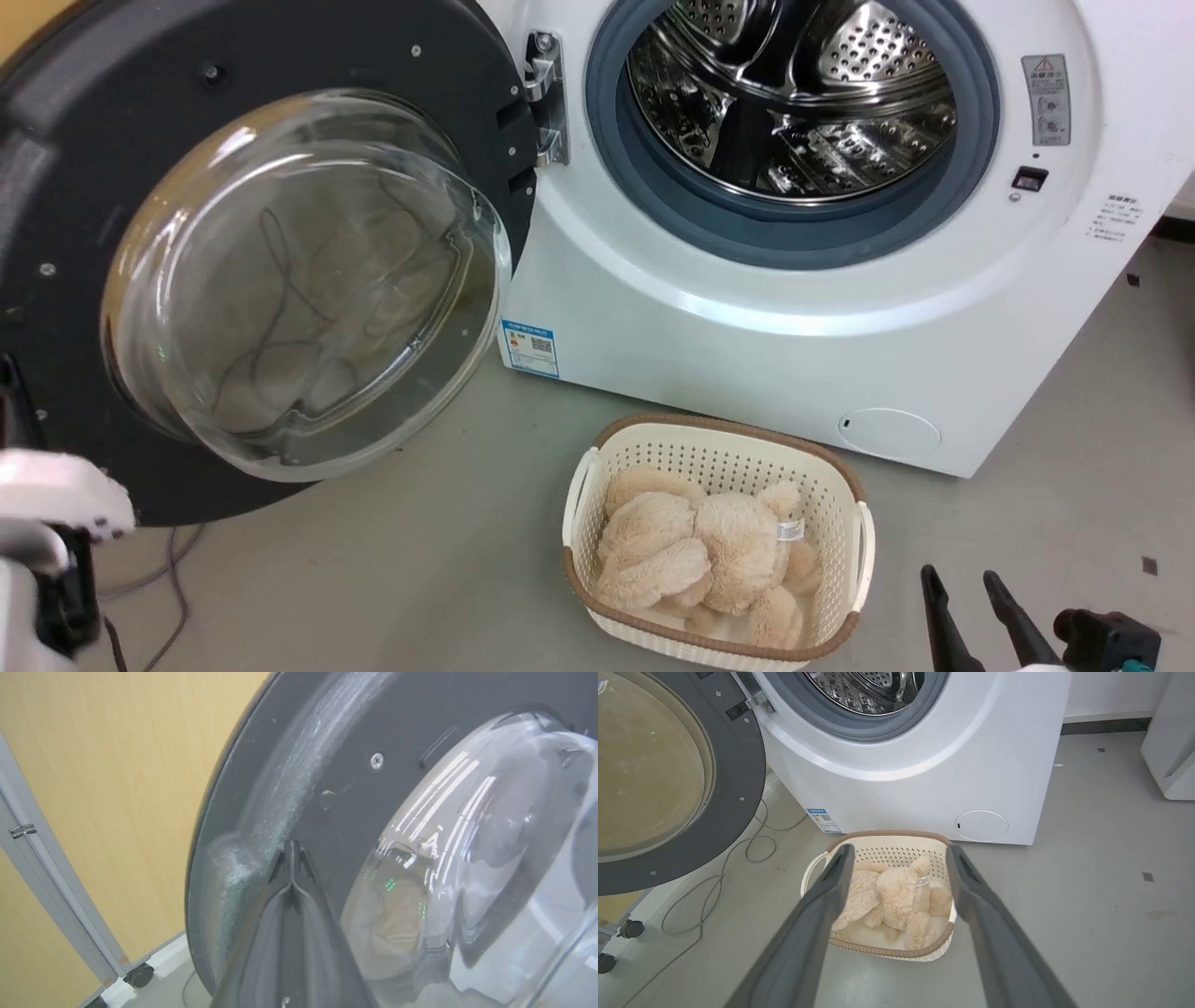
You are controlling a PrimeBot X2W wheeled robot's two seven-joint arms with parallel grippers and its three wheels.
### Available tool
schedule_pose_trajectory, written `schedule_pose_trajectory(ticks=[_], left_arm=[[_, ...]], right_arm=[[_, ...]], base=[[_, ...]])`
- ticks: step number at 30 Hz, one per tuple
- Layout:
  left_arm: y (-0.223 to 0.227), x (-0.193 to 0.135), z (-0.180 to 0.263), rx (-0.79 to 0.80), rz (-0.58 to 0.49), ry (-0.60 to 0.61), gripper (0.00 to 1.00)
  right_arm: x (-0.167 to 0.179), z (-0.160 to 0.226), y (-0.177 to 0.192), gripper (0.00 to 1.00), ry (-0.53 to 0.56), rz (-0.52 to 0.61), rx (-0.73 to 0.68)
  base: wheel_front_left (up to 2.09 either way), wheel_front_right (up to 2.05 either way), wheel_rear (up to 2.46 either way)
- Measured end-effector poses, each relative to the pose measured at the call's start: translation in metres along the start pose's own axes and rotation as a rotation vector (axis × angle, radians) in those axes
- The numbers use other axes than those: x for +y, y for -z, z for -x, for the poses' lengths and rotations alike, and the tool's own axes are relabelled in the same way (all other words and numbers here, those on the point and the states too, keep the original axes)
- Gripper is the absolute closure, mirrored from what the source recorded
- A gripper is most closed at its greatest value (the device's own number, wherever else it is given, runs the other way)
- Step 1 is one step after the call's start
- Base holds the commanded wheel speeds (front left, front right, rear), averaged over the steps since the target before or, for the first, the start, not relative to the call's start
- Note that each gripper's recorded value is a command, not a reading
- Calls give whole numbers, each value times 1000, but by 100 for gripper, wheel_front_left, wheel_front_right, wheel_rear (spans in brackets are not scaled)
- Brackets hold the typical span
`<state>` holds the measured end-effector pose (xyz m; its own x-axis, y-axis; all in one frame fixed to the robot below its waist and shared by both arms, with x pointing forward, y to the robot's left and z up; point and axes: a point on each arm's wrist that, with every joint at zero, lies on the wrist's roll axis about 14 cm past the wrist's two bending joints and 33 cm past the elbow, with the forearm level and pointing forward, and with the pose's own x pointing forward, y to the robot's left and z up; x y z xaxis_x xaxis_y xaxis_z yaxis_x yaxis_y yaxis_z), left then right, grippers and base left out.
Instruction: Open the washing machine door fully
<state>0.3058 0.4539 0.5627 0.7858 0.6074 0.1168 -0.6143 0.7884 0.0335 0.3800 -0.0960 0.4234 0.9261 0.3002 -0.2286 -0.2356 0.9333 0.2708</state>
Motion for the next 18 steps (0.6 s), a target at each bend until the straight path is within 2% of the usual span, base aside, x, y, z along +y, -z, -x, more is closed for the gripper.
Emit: schedule_pose_trajectory(ticks=[9, 15, 16, 17, 18], left_arm=[[34, -24, 72, 46, 74, 50, 100], [51, -63, 122, 99, 184, 110, 100], [54, -68, 128, 108, 194, 117, 93], [55, -74, 133, 115, 205, 126, 70], [56, -79, 137, 119, 212, 134, 53]], right_arm=[[6, 7, -7, 0, -12, 3, -28], [6, 13, -13, 0, -9, 10, -54], [6, 14, -14, 0, -9, 12, -56], [7, 15, -15, 0, -10, 14, -60], [7, 16, -16, 0, -12, 20, -64]], base=[[0, 0, 0], [0, 0, 0], [0, 0, 0], [0, 0, 0], [0, 0, 0]])
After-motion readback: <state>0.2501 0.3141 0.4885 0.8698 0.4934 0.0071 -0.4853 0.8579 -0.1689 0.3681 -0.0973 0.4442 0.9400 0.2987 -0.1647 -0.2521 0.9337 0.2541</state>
